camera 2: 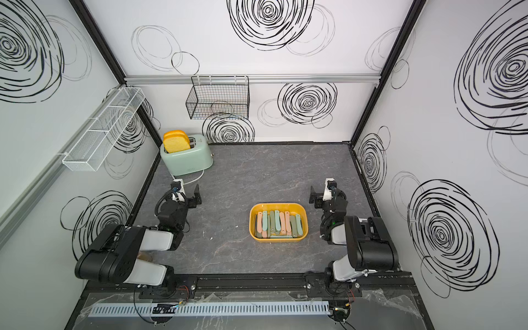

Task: Take the fruit knife out of the storage box
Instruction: Move the storage box to the center of the board.

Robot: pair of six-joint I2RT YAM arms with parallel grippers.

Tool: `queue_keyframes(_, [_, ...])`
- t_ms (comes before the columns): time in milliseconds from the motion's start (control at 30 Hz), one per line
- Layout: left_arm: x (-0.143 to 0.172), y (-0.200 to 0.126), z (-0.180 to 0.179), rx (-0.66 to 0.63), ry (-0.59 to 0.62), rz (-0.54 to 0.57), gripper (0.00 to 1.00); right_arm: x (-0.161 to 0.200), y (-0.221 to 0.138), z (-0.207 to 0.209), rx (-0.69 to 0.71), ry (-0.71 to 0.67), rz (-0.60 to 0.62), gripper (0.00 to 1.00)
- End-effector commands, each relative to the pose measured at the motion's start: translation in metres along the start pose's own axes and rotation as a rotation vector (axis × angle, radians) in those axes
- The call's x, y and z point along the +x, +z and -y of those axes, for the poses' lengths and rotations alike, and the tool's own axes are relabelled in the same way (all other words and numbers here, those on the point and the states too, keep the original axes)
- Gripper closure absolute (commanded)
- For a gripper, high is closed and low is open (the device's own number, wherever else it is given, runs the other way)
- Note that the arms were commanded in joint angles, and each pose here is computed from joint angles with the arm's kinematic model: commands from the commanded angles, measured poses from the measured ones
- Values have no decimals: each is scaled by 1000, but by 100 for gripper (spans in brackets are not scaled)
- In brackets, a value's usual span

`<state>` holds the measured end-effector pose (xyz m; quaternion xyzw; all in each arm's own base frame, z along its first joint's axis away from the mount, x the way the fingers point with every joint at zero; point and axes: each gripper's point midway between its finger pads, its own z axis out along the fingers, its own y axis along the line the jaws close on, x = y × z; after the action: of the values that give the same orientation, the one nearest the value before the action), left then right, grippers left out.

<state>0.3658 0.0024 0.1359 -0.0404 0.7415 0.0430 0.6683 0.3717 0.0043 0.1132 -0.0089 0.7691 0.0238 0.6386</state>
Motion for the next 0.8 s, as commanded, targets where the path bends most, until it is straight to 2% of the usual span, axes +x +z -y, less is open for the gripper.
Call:
queue_keyframes(0, [-12,-1,-5,-19,-29,55,2,-9,-1,2,6,-16,41,1])
queue_keyframes(767, [-12,-1,-5,-19,-28,56,2,-9,-1,2,1,-13,40,1])
